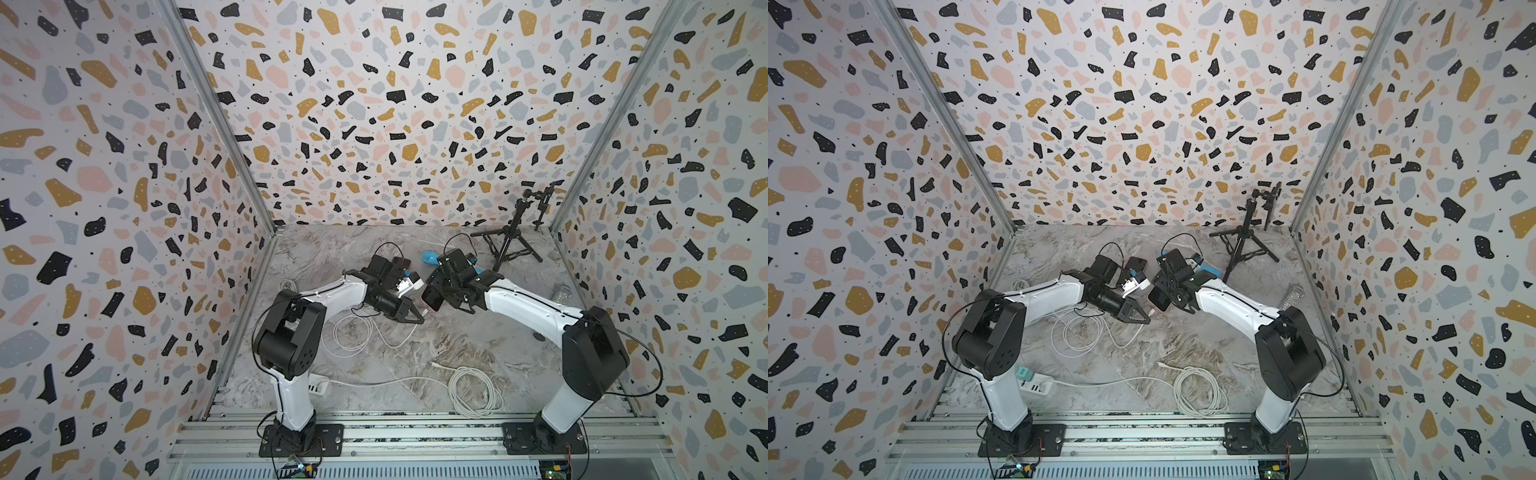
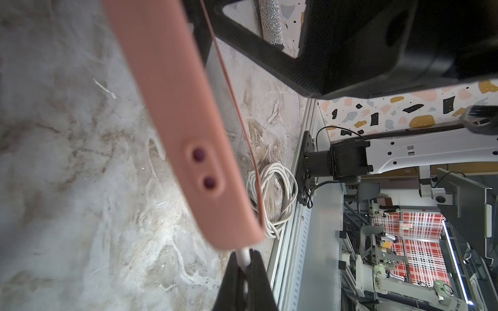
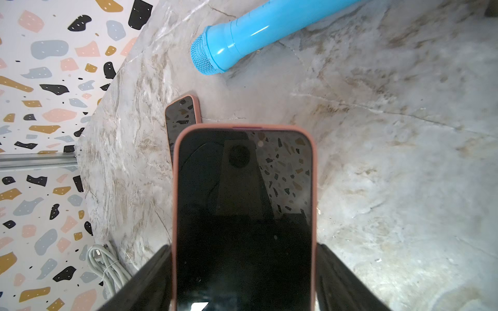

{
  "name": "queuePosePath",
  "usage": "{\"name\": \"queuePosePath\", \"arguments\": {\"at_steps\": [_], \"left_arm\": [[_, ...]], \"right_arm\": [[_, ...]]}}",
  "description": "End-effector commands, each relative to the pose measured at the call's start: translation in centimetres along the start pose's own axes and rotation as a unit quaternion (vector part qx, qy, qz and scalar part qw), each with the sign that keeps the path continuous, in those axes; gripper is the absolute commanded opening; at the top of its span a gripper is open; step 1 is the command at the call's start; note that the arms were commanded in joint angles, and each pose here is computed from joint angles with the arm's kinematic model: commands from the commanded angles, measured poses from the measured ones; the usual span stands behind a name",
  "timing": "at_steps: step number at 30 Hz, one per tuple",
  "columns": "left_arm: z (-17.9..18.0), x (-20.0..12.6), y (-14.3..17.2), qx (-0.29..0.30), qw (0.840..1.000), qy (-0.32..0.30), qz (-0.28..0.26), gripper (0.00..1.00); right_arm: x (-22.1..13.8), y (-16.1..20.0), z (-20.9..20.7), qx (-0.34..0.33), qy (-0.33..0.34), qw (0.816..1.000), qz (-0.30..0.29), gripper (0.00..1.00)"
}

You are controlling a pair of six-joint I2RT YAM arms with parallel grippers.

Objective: Plug the charging cable into the phone
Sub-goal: Insert the charging cable into the phone.

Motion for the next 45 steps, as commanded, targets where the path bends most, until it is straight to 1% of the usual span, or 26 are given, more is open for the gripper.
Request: {"name": "queuePosePath", "arguments": {"at_steps": [1,12,23,31,39,45], "left_arm": [[-1.0,-0.4,-0.7,0.032,0.999,0.008,-0.012,0.0],[-1.0,-0.5,-0.7,0.037,0.999,0.0,-0.013,0.0],[-1.3,-0.8,-0.9,0.042,0.999,0.0,-0.016,0.0],[-0.9,-0.6,-0.4,0.038,0.999,-0.004,-0.012,0.0],[-0.8,-0.5,-0.3,0.034,0.999,-0.001,-0.011,0.0],[-1.1,-0.6,-0.4,0.036,0.999,0.003,-0.014,0.0]], "right_arm": [[-1.7,-0.5,1.3,-0.003,-0.032,0.999,-0.016,0.69],[-2.0,-0.4,1.3,-0.005,-0.037,0.999,-0.014,0.69],[-1.6,0.1,0.9,-0.008,-0.032,0.999,-0.005,0.69],[-2.3,-0.4,1.3,-0.01,-0.04,0.999,-0.021,0.69],[-3.2,-1.3,1.6,-0.018,-0.044,0.997,-0.052,0.69],[-2.6,-1.0,1.3,-0.019,-0.037,0.998,-0.044,0.69]]}}
Point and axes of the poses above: each gripper's point midway between its finger pads, its own x axis out along the fingers, its own z axis along the line the jaws close on, y = z × x, the point moved 6 cm from there along -x, back along the fingers, and after that the axes turned 10 degrees about x, right-handed, at the moved point
